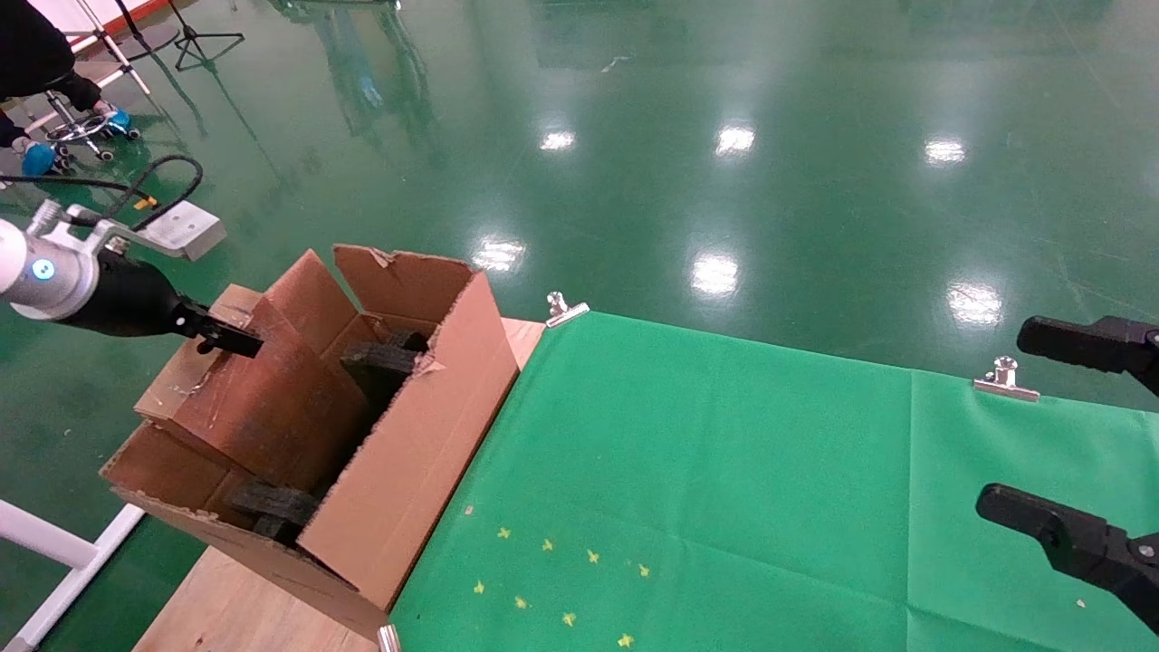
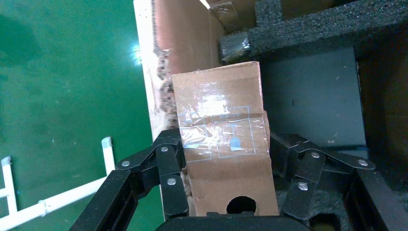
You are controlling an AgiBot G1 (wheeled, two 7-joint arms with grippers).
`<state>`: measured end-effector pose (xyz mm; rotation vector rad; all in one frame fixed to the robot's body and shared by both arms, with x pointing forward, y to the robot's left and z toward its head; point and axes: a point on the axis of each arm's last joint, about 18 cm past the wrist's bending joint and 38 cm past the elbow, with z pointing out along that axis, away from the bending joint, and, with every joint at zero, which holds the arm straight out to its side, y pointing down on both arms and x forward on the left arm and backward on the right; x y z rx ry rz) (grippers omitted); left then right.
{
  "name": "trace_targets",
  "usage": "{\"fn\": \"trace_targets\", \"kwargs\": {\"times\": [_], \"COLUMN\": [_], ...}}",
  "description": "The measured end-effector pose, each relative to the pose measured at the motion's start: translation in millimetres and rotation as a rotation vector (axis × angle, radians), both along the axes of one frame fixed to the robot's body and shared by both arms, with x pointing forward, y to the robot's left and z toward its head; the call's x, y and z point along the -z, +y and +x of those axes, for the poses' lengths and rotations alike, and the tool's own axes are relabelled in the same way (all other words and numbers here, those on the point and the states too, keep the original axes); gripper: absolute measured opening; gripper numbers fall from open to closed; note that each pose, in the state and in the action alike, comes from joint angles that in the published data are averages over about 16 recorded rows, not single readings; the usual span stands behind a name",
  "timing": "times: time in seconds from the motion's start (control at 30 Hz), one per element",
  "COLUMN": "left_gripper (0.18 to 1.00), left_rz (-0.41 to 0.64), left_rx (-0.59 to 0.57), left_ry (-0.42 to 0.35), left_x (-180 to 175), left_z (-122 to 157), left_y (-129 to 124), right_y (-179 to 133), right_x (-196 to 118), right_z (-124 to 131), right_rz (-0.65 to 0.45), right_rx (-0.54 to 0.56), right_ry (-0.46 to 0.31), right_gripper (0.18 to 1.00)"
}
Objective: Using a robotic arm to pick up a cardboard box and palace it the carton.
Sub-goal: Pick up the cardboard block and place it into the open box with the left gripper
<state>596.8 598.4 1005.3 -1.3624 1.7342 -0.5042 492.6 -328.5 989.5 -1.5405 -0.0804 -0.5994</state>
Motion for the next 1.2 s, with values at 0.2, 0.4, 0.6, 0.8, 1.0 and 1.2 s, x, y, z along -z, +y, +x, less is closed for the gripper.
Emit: {"fn": "trace_targets", "kwargs": {"times": [0.2, 0.4, 0.6, 0.8, 1.0, 1.2], "left_gripper": [0.4, 0.397, 0.391, 0.389, 0.41, 0.472], "left_rz": [-0.022, -0.058, -0.09, -0.108, -0.115, -0.112], "left_rx": [-0.012, -0.015, -0.018, -0.021, -0.022, -0.02], "left_ry": [0.015, 0.041, 0.049, 0.04, 0.034, 0.04], "left_x": [18.5, 41.8, 60.8, 69.4, 70.6, 69.5], "left_z": [6.9, 11.5, 13.0, 13.4, 13.4, 13.1], "left_y": [-0.6, -3.6, -3.7, -2.0, -1.5, -2.2], "right_y": [0.0, 0.0, 0.0, -0.1, -0.1, -0.1], "right_x": [0.0, 0.0, 0.0, 0.0, 0.0, 0.0], "right_z": [0.0, 0.0, 0.0, 0.1, 0.1, 0.1], "right_rz": [0.0, 0.0, 0.0, 0.0, 0.0, 0.0], "right_rx": [0.0, 0.0, 0.0, 0.0, 0.001, 0.001], "right_ry": [0.0, 0.0, 0.0, 0.0, 0.0, 0.0], "right_gripper": [1.001, 1.001, 1.001, 1.001, 1.001, 1.001]}}
